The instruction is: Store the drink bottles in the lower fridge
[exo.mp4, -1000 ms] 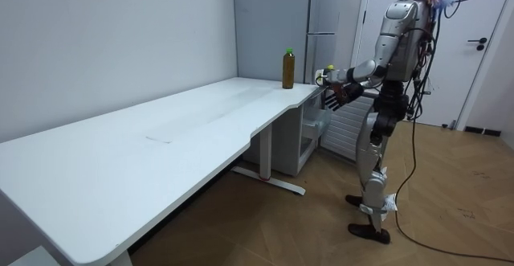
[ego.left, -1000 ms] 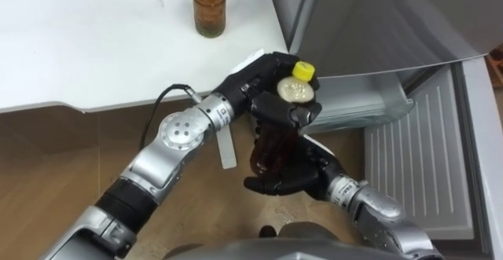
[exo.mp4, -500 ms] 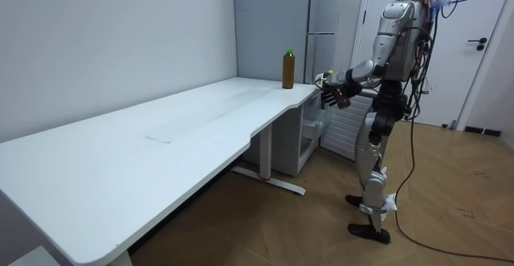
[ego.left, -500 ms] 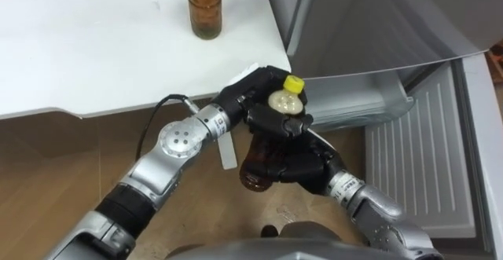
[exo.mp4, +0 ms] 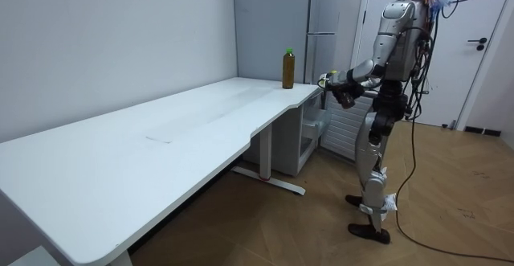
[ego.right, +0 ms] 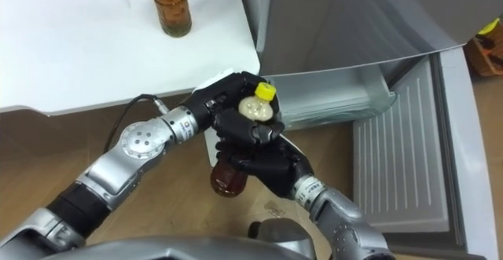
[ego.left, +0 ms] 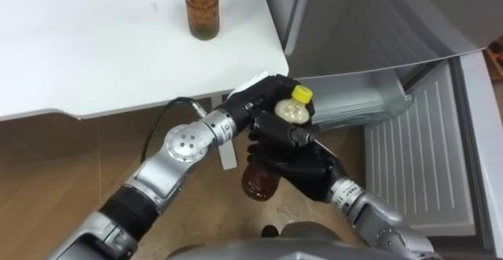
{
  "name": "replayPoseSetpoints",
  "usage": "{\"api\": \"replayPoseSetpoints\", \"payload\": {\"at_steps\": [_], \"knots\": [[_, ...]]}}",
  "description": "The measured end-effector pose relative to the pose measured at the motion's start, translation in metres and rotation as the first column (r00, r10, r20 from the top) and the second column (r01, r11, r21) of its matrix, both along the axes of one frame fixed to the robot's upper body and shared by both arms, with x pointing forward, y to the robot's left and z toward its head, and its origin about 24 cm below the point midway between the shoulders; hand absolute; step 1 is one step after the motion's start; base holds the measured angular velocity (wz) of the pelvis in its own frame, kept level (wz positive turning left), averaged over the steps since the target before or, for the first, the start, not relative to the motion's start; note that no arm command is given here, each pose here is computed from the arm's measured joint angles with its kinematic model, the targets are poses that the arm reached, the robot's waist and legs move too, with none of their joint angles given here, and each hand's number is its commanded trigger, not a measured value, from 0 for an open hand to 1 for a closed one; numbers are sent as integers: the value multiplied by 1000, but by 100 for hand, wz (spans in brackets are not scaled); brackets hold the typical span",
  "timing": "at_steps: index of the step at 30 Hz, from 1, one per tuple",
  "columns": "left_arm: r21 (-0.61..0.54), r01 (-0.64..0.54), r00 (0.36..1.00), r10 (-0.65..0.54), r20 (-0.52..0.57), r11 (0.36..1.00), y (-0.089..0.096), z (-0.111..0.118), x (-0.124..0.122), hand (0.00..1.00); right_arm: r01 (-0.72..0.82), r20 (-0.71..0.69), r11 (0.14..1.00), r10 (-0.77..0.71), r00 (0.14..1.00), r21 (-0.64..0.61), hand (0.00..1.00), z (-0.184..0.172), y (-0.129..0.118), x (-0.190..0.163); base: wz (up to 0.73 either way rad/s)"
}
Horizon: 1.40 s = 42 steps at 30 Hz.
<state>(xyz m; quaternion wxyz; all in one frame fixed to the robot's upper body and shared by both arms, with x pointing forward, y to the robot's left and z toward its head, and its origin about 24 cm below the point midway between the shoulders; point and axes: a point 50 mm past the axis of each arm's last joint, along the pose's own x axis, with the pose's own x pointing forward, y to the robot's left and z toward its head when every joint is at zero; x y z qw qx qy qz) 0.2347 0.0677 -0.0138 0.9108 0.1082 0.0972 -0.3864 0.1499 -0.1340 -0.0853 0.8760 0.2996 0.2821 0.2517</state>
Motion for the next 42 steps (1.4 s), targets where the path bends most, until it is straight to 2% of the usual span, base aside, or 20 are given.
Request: {"api": "replayPoseSetpoints", "payload": {"at_steps": [2, 3, 5, 6, 7, 30, 39, 42], "knots": [[-5, 2, 1000, -2, -3, 1000, -1, 0, 0, 100, -1, 1, 1000, 1, 1000, 1, 100, 0, 0, 0, 0], [-6, 4, 1000, -4, -3, 1000, -1, 0, -1, 94, -1, 1, 1000, 1, 1000, 1, 100, 0, 0, 0, 0], [-7, 8, 1000, -8, -3, 1000, -2, 0, -1, 53, -4, 0, 1000, 4, 1000, 1, 100, 0, 1, 0, 0], [-8, 10, 1000, -10, -3, 1000, -2, 0, -1, 11, -5, 0, 1000, 5, 1000, 1, 100, 0, 1, 0, 0], [-9, 11, 1000, -11, -4, 1000, -3, 0, -1, 0, -5, 0, 1000, 5, 1000, 0, 100, 0, 1, 0, 0], [-6, 62, 998, -62, -26, 998, -2, -2, -4, 0, -19, -7, 999, 19, 1000, -36, 100, -1, -2, 0, 0], [-1, 74, 994, -74, -84, 997, -1, -17, -10, 0, -59, -59, 996, 55, 997, -59, 100, -5, -5, -5, -3], [10, 77, 992, -76, -105, 997, 2, -23, -11, 0, -90, -63, 991, 84, 994, -103, 100, -7, -8, -7, -4]]}}
